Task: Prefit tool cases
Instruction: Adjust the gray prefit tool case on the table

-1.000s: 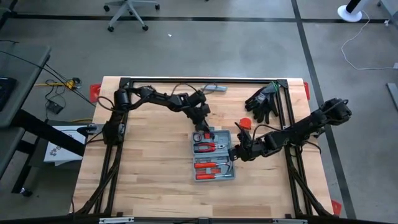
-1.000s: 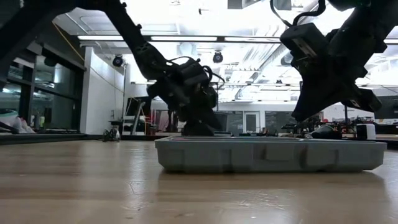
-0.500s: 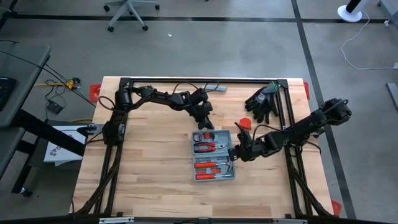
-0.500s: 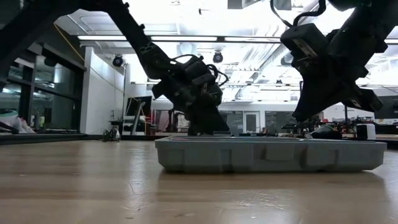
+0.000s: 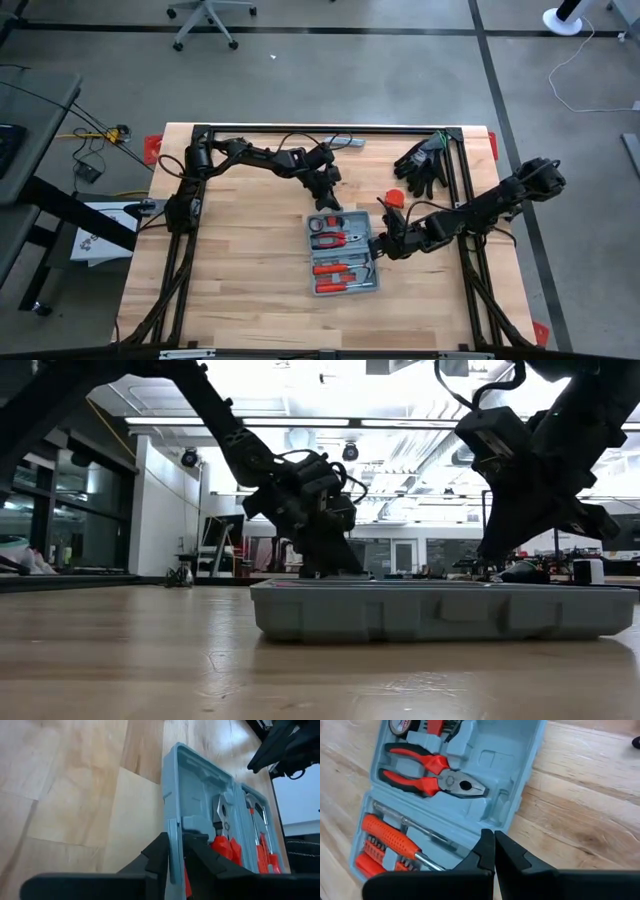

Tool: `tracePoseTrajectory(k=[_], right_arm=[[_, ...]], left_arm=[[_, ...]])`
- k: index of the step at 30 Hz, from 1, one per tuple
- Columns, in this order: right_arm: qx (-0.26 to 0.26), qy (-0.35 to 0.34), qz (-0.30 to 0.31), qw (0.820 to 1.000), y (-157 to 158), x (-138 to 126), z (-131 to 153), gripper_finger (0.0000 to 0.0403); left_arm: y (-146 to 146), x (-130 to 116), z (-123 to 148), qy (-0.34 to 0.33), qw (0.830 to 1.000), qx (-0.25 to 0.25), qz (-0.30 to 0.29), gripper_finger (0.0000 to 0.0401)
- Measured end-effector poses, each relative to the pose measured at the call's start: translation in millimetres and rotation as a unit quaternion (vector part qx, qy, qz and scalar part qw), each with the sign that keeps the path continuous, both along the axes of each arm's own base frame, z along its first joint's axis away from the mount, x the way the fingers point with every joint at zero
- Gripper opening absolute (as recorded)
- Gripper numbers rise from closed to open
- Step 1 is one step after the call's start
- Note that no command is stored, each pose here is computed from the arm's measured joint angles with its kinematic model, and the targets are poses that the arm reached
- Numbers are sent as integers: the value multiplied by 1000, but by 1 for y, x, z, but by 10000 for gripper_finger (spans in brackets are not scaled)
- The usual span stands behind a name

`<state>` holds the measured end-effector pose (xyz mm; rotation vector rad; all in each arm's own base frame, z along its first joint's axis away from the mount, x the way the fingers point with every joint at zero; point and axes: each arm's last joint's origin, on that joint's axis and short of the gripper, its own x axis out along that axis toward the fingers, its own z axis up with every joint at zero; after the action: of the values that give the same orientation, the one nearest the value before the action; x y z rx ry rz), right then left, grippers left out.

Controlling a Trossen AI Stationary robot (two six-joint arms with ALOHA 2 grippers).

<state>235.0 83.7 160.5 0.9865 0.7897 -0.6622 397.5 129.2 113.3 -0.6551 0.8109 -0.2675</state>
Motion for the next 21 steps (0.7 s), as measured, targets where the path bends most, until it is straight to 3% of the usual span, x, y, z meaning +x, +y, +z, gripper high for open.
tracePoseTrajectory(k=[11, 21], right_arm=[[-17, 0, -9, 1000, -1, -1, 0, 0], [-28, 11, -15, 999, -3, -3, -1, 0]], left_arm=[[-6, -4, 2, 28, 1000, -13, -1, 8], [-15, -8, 58, -35, 999, 13, -7, 3]])
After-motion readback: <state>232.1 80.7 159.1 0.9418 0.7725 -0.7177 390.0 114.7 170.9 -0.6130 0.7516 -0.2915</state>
